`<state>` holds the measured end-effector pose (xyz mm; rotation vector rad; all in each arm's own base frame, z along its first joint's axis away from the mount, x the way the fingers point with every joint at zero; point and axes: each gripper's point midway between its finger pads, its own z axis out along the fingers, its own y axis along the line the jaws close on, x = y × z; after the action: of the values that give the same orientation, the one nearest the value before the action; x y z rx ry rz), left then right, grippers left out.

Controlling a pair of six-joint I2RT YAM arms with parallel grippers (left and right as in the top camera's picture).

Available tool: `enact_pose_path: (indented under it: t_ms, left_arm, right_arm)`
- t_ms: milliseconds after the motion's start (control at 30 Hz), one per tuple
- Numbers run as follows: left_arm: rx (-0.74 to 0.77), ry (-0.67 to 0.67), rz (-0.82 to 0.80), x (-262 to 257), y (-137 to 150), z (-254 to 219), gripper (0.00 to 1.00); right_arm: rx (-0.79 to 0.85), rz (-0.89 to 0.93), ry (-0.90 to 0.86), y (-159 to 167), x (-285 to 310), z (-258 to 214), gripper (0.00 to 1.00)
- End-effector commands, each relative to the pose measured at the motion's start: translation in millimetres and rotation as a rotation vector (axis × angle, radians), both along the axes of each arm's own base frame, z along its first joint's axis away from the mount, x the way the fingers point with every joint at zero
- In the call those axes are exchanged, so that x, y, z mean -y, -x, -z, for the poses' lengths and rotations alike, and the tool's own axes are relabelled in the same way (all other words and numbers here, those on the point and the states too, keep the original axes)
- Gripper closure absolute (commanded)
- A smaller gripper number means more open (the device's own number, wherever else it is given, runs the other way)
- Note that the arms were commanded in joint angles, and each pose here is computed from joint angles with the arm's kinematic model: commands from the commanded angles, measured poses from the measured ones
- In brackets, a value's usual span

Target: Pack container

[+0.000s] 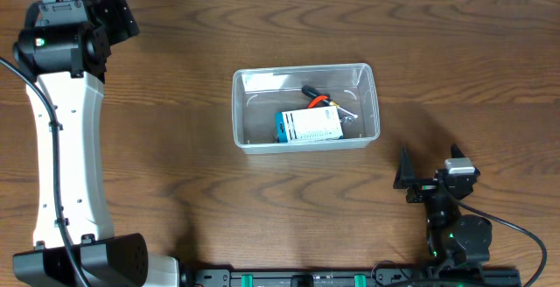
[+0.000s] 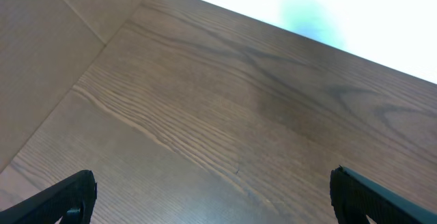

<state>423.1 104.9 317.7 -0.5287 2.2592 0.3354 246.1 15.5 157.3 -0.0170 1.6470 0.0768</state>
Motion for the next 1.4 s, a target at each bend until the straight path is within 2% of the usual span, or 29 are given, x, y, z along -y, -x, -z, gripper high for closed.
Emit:
enact_pose_path:
  t_ms: [0, 200, 333, 467, 600, 767, 867, 1000, 1100, 1367]
  left_arm:
    - [-0.002, 0.002, -0.022, -3, 1, 2, 0.02]
    - [0.062, 0.002, -0.019, -2, 7, -19, 0.02]
    - [0.156, 0.022, 0.017, 8, 28, -54, 0.02]
    - [0.273, 0.022, 0.029, 16, 66, -93, 0.02]
    - [0.42, 0.037, 0.01, 22, 118, -132, 0.02]
    - [0.535, 0.022, 0.015, 30, 184, -148, 0.02]
    - [0.568, 0.018, 0.017, 34, 217, -136, 0.02]
    - [0.596, 0.034, 0.007, 37, 237, -107, 0.02]
    - [0.616, 0.079, -0.018, 37, 238, -78, 0.02]
    - [0.624, 0.234, -0.113, 34, 218, 23, 0.02]
  right_arm:
    - [0.004, 0.02, 0.012, 0, 4, 0, 0.01]
    - [0.004, 0.02, 0.012, 0, 4, 0, 0.01]
    - [0.004, 0.02, 0.012, 0, 4, 0, 0.01]
    - [0.004, 0.02, 0.012, 0, 4, 0, 0.01]
    - [0.004, 0.02, 0.012, 0, 4, 0, 0.01]
    - [0.004, 0.02, 0.012, 0, 4, 0, 0.01]
    - [0.004, 0.02, 0.012, 0, 4, 0, 0.01]
    - [0.004, 0.02, 0.012, 0, 4, 0, 0.01]
    - [0.004, 0.02, 0.012, 0, 4, 0, 0.01]
    - [0.004, 0.02, 0.012, 0, 4, 0, 0.01]
